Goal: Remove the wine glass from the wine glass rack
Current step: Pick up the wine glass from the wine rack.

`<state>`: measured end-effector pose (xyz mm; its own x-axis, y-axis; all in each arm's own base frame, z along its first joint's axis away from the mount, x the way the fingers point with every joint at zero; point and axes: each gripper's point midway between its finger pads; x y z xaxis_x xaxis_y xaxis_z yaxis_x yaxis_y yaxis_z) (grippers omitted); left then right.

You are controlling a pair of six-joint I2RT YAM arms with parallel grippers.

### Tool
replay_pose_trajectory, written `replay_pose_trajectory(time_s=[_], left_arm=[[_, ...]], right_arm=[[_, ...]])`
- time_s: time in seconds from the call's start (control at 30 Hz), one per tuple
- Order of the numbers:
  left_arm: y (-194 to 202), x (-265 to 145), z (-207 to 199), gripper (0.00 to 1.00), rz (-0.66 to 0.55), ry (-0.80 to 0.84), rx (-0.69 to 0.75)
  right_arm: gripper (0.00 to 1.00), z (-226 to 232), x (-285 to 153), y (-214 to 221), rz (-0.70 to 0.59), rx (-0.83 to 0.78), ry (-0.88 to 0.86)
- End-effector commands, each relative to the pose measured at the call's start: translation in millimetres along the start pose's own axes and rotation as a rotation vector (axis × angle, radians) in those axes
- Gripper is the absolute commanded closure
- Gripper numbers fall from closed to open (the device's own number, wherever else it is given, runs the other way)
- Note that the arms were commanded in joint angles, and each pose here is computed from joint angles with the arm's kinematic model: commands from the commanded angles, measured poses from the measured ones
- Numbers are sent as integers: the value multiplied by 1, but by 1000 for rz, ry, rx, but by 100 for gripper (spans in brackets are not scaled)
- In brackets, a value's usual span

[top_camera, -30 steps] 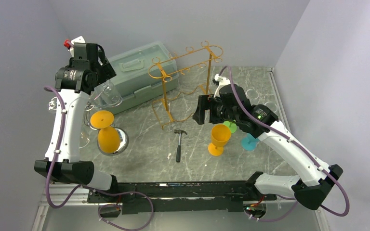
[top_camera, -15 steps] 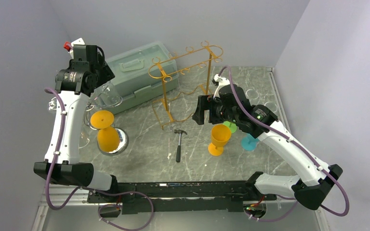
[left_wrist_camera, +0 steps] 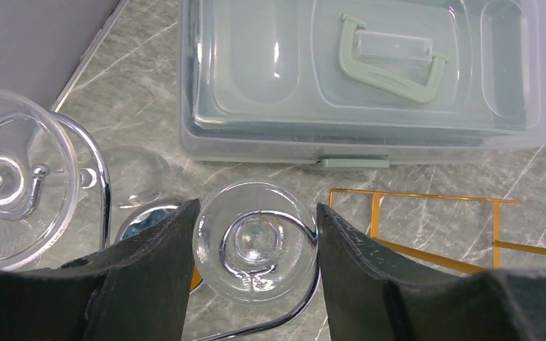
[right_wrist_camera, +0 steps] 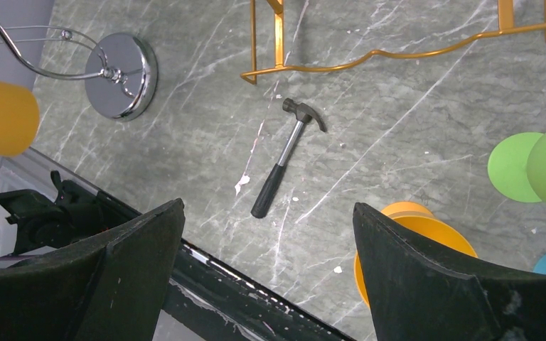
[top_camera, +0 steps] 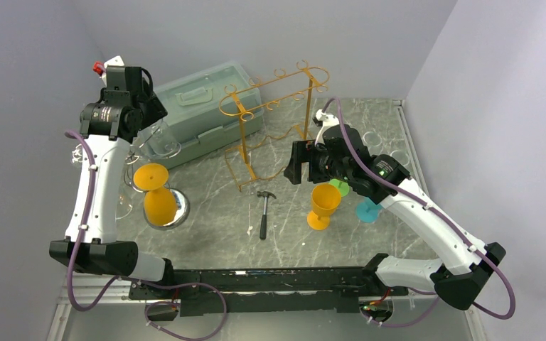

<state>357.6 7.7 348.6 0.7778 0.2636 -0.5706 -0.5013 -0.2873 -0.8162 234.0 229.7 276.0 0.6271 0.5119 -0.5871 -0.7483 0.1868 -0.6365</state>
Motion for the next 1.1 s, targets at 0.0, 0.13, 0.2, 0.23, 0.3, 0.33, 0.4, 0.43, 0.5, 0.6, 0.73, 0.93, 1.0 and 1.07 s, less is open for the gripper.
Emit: replay_pose_trajectory(time_s=[0.0, 0.13, 0.2, 0.23, 0.3, 0.33, 0.4, 0.43, 0.5, 0.6, 0.73, 0.93, 1.0, 1.07], left_arm=[[-30, -26, -10, 45, -111, 89, -41], [-35, -29, -15, 45, -129, 118, -41], [-38, -31, -16, 45, -139, 126, -39], [-38, -32, -16, 45, -141, 129, -36], [-40, -33, -17, 45, -145, 138, -32], [-41, -34, -18, 45, -149, 143, -32], [-42, -35, -21, 46, -148, 157, -29], [-42, -35, -21, 45, -146, 161, -26], [-41, -36, -23, 46, -142, 173, -22], [-39, -39, -24, 46, -135, 184, -17], [-35, -43, -26, 46, -123, 206, -6], [-32, -47, -30, 47, -115, 240, 11], [-31, -49, -31, 47, -111, 248, 15], [-31, -50, -32, 47, -108, 256, 21]], right_arm=[[9, 10, -5, -10, -46, -9, -48], [10, 10, -4, -9, -44, -6, -47], [10, 10, -3, -10, -45, -6, -45], [10, 10, -3, -9, -44, -5, -45], [10, 9, -3, -9, -44, -4, -44], [10, 10, -3, -10, -45, -4, -46], [10, 9, -2, -9, -43, -5, -43], [10, 9, -2, -9, -42, -4, -43], [10, 9, -1, -9, -41, -3, -41], [10, 9, -2, -9, -44, -3, -41], [10, 9, -1, -9, -45, 1, -43], [10, 9, 0, -8, -43, 5, -44], [10, 9, 0, -8, -43, 6, -44], [10, 9, 0, -7, -43, 7, -43]])
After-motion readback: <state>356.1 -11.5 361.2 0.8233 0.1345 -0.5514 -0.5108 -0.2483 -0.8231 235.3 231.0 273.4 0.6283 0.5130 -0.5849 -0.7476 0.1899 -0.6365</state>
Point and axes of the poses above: each gripper's point midway between its finger pads, its own x axis out along the fingers, its own z axis along the line the jaws close on, y = z × x, and after that the axes turned 11 degrees about x, right-handed
